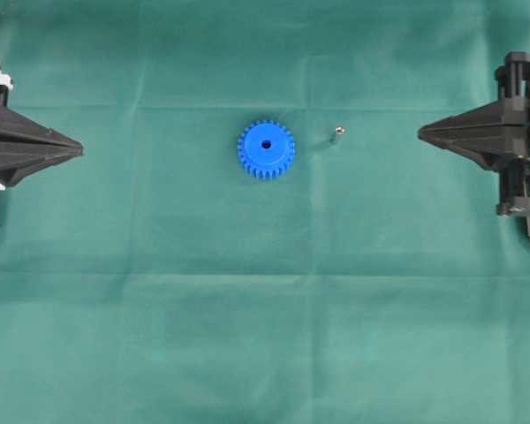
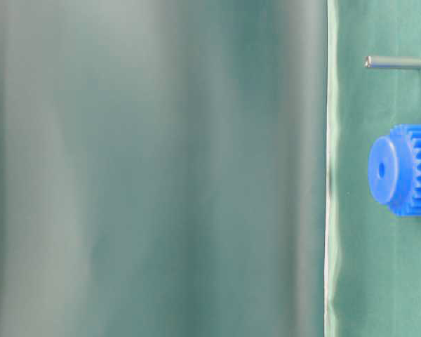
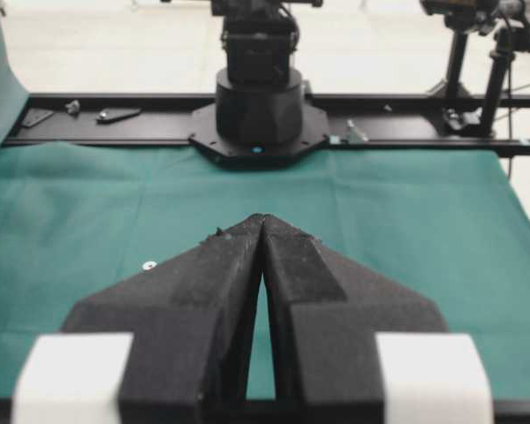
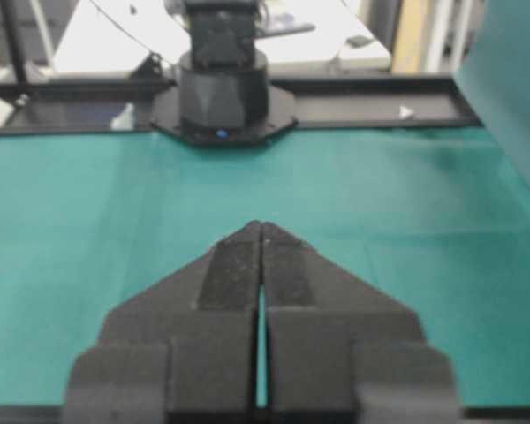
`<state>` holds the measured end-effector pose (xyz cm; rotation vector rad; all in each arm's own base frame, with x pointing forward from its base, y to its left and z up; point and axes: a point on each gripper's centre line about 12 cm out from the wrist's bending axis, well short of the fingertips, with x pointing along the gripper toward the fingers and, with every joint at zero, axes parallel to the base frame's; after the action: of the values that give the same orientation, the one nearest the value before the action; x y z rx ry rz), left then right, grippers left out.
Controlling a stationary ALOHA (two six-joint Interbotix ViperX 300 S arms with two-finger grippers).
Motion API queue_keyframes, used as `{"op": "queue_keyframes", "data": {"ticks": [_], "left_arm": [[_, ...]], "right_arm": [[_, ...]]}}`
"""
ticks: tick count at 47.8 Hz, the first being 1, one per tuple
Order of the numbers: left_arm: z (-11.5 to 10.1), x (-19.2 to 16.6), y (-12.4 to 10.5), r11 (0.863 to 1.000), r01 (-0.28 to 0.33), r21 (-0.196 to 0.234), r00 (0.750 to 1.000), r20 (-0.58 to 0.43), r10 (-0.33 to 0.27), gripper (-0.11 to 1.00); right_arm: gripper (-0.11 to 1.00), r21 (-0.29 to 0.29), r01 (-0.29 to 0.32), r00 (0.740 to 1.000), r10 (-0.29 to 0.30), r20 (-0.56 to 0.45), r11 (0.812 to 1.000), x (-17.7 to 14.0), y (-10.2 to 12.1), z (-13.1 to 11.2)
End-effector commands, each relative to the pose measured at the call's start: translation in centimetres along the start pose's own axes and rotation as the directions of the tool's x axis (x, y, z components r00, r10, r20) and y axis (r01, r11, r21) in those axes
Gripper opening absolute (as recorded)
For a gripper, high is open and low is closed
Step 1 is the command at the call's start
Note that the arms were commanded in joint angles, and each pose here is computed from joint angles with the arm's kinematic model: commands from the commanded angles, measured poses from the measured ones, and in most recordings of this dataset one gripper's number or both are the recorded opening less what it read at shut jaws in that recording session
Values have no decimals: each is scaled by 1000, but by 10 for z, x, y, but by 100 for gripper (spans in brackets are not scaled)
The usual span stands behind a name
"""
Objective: Insert the shaft placed at a random location into the center hole of the medium gear at another random location.
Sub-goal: 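Move the open right gripper left toward the silver shaft, then lower the right gripper around the silver shaft and close on it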
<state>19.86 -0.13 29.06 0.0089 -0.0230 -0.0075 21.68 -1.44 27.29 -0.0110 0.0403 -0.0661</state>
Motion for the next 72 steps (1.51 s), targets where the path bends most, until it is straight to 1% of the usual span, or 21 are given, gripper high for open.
{"op": "queue_keyframes", "data": {"ticks": [1, 3, 12, 14, 15, 21, 28, 32, 50, 55, 61, 68, 72], "left_arm": [[10, 2, 0, 1000, 2, 5, 1000, 26, -2, 0], [10, 2, 0, 1000, 2, 5, 1000, 26, -2, 0], [10, 2, 0, 1000, 2, 6, 1000, 25, -2, 0], [10, 2, 0, 1000, 2, 6, 1000, 25, -2, 0], [10, 2, 0, 1000, 2, 6, 1000, 26, -2, 0], [10, 2, 0, 1000, 2, 5, 1000, 26, -2, 0], [9, 2, 0, 1000, 2, 6, 1000, 23, -2, 0], [9, 2, 0, 1000, 2, 5, 1000, 23, -2, 0], [7, 2, 0, 1000, -1, 8, 1000, 17, 1, 0], [7, 2, 1, 1000, -3, 8, 1000, 15, 2, 0], [6, 2, 1, 1000, -3, 6, 1000, 14, 2, 0], [6, 2, 1, 1000, -3, 6, 1000, 14, 2, 0], [6, 3, 1, 1000, -3, 6, 1000, 12, 2, 0]], "right_arm": [[12, 8, 16, 1000, -16, 7, 1000, 8, -4, 2], [22, 10, 27, 1000, -26, -17, 1000, 12, -6, -4], [78, 6, 63, 992, -62, -110, 998, 30, -16, -30], [88, 0, 72, 989, -71, -131, 997, 35, -18, -37], [90, -3, 74, 988, -74, -139, 997, 37, -19, -41], [83, -5, 104, 978, -103, -183, 995, 48, -28, -61], [84, -4, 140, 963, -137, -232, 990, 61, -39, -85], [84, -1, 150, 955, -146, -260, 989, 67, -42, -99], [83, 26, 206, 918, -184, -351, 978, 85, -51, -154], [83, 29, 221, 909, -195, -368, 975, 86, -53, -164], [83, 29, 228, 904, -201, -377, 973, 89, -55, -171], [83, 30, 230, 903, -202, -380, 973, 90, -56, -172], [81, 29, 230, 901, -201, -384, 973, 90, -55, -173]]}}
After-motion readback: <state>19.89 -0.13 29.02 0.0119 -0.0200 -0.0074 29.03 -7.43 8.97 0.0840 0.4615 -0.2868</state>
